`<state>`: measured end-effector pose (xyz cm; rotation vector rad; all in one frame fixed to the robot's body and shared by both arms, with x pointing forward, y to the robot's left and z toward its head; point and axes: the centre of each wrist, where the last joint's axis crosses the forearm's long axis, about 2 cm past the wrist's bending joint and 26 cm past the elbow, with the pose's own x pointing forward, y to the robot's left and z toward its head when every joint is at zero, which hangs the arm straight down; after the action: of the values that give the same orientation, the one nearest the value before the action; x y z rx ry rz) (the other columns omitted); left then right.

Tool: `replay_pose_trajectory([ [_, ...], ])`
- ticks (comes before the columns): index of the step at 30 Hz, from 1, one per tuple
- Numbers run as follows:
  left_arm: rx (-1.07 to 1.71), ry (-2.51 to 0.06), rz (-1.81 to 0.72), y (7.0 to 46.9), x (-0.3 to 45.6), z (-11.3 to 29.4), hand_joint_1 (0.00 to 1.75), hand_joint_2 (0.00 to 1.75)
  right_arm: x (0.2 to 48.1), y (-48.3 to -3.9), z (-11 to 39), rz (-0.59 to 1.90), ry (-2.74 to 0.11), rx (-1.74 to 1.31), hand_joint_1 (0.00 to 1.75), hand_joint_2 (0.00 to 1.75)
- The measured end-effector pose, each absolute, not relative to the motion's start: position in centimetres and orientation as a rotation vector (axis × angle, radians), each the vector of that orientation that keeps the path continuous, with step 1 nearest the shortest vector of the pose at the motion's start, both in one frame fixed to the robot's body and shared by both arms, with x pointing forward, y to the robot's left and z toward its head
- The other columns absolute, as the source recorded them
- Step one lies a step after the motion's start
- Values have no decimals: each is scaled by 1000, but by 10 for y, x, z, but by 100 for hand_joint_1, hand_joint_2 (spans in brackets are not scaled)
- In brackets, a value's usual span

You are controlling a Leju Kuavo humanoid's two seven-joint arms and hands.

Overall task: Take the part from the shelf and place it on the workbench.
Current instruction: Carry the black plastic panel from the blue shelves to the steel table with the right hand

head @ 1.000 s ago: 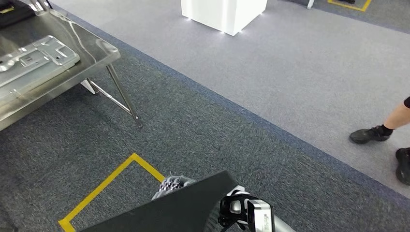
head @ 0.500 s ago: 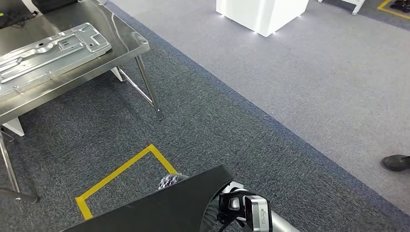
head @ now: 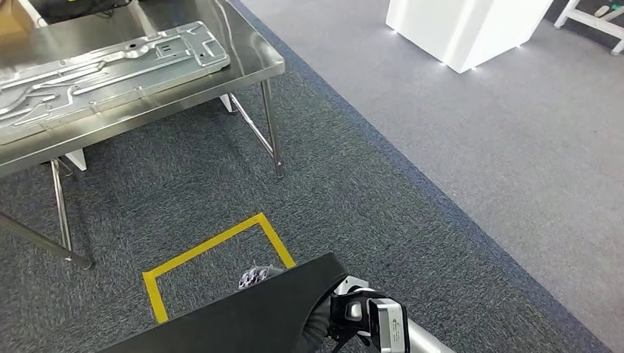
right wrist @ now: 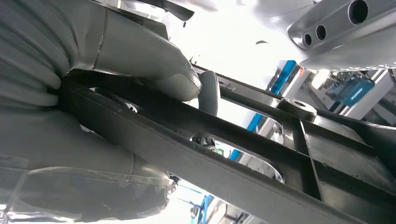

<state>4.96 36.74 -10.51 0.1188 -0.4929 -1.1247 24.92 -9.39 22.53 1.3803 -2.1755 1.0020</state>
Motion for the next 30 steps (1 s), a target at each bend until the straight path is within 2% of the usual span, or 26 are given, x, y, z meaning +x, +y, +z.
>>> replay_pose_trajectory([
  [30,114,-494,-1128,364,51,-105,0,175,254,-89,228,1001,-2167,1399,175,175],
])
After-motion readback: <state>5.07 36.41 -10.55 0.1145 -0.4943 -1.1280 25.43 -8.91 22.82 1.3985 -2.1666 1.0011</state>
